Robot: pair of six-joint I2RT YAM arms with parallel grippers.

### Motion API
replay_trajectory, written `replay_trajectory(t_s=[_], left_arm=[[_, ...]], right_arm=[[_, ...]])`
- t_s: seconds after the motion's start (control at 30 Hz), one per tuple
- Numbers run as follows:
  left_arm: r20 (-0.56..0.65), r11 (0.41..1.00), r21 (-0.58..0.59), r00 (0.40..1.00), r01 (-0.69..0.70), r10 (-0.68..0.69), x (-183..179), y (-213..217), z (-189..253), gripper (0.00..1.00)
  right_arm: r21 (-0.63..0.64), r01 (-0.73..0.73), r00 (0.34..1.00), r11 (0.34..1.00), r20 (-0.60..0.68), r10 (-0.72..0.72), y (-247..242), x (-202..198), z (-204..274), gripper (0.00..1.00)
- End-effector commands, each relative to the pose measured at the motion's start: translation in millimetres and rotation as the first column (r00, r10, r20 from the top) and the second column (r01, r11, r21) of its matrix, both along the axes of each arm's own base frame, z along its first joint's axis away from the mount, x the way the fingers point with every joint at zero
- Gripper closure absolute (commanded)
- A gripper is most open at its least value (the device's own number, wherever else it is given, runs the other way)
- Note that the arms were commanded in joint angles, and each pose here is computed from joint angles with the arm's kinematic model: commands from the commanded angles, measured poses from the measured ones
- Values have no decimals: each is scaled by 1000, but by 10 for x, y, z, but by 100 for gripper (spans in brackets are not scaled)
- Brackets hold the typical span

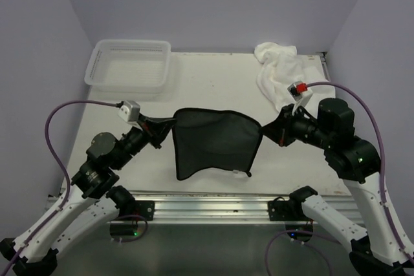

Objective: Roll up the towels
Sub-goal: Flatten the towel

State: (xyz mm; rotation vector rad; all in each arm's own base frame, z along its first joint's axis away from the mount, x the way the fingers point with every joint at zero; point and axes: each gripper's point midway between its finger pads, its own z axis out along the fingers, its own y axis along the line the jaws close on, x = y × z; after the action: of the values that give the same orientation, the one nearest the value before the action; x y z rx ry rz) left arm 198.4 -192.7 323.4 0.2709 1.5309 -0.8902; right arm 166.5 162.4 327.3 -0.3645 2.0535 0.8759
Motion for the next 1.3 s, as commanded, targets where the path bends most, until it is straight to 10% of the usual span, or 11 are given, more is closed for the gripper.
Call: replay_trajectory(t_s=[0.0, 0.93, 1.27], left_arm=[[-47, 999, -17, 998, -31, 30, 47, 23, -186, 100], [-162, 920, 240, 921, -311, 353, 1600, -80, -1594, 100], [-211, 924, 260, 917, -282, 339, 2136, -106, -1863, 46]], right_arm=[[-3, 8, 998, 1000, -66, -8, 26, 18, -162, 100], [-215, 139, 963, 967, -198, -183, 280, 1929, -1701, 100], [-235, 121, 943, 964, -276, -186, 335, 2319, -2165, 100]])
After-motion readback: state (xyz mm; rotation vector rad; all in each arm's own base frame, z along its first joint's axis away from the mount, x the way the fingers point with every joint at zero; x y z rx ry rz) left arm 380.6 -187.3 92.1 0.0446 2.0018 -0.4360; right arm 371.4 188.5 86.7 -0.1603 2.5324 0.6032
